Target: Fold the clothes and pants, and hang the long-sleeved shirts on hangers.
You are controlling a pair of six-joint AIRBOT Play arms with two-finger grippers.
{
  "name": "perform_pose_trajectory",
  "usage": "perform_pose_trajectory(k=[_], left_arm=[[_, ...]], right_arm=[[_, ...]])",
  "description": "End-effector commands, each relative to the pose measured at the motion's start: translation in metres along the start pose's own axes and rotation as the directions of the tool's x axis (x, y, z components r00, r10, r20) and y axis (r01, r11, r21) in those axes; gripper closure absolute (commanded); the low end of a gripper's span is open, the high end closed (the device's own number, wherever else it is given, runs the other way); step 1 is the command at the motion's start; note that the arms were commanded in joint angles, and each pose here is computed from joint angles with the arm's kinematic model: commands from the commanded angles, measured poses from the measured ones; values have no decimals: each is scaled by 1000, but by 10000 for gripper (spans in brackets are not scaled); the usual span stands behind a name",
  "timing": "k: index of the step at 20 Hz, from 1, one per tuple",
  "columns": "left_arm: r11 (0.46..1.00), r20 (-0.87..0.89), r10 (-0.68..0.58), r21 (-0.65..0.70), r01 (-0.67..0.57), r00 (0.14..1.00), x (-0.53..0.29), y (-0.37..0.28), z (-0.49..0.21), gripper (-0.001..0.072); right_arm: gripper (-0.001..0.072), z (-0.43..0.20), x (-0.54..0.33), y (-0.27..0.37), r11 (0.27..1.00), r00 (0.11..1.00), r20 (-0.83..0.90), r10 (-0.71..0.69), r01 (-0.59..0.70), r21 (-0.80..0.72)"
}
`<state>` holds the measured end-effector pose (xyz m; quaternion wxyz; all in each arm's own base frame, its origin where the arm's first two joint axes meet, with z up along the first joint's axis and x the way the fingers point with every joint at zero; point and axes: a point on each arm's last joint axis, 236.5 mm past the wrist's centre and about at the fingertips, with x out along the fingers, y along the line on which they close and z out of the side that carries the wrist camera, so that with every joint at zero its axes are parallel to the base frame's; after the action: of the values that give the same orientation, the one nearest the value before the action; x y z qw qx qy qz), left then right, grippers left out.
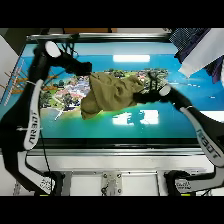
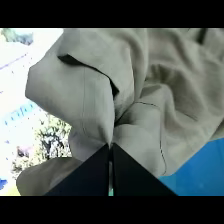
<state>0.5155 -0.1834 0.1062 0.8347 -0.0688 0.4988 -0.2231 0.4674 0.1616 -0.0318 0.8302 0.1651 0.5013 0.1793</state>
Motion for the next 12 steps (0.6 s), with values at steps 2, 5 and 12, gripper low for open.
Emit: perform_pose_trajectory(k=[2, 5, 12], left_arm=[[997, 315, -1, 67, -21, 949, -150, -37, 42, 692], [987, 500, -46, 154, -36, 865, -265, -87, 32, 691], [945, 615, -212, 328, -2, 760, -385, -175, -37, 692]], right_arm=[[702, 70, -162, 30, 954, 985, 155, -81, 121, -274], [702, 89, -291, 95, 918, 921, 388, -6, 159, -363], [702, 27, -411, 149, 947, 845, 530, 71, 110, -303]])
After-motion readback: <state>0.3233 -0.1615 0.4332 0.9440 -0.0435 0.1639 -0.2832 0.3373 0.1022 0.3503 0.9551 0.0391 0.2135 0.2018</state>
